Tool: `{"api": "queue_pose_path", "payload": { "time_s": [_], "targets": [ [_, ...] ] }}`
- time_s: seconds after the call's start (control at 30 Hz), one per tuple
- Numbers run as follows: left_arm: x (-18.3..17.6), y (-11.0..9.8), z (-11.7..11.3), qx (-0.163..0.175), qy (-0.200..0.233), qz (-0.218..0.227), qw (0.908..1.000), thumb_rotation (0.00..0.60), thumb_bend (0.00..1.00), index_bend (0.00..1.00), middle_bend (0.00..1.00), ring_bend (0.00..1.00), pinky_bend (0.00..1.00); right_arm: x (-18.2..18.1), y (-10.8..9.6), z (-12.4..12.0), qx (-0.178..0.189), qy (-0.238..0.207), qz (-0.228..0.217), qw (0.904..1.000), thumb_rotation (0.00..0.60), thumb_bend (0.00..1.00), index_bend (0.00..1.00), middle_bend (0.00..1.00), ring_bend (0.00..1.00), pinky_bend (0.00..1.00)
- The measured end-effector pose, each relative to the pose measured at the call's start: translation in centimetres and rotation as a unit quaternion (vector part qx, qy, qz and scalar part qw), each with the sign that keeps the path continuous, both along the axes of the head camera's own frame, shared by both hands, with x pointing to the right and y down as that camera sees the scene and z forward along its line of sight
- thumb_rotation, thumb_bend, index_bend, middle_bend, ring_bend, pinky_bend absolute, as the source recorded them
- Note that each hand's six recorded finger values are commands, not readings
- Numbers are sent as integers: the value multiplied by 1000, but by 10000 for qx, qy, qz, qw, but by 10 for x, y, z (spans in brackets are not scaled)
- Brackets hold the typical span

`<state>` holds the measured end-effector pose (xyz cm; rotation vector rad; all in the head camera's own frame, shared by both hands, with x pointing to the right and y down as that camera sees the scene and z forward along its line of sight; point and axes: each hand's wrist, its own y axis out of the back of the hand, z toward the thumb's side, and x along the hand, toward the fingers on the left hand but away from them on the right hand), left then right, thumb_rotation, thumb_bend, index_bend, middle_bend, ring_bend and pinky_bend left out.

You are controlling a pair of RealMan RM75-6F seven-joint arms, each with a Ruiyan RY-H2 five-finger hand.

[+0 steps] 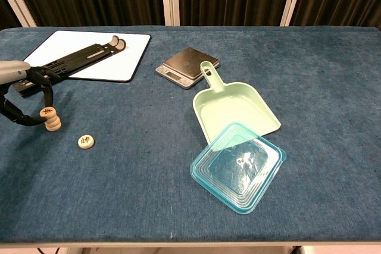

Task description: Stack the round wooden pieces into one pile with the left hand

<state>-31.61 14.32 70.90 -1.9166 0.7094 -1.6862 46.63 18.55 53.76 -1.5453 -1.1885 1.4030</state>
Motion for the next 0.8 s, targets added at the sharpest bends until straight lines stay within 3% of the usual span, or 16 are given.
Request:
{"api": "queue_pose_path", "payload": {
  "time_s": [0.43, 0.8],
  "targets": [
    [-1, 1, -4, 0, -14, 21, 10000, 600, 299, 454, 43, 0, 12, 0, 0, 0, 11, -8, 2, 10000, 600, 31, 0, 20, 0, 19],
    [15, 0, -18, 259, 227, 200, 9992, 600, 292, 454, 37, 0, 13, 0, 1, -2, 32, -6, 7, 10000, 600, 31, 0, 20, 0, 19]
  ]
}}
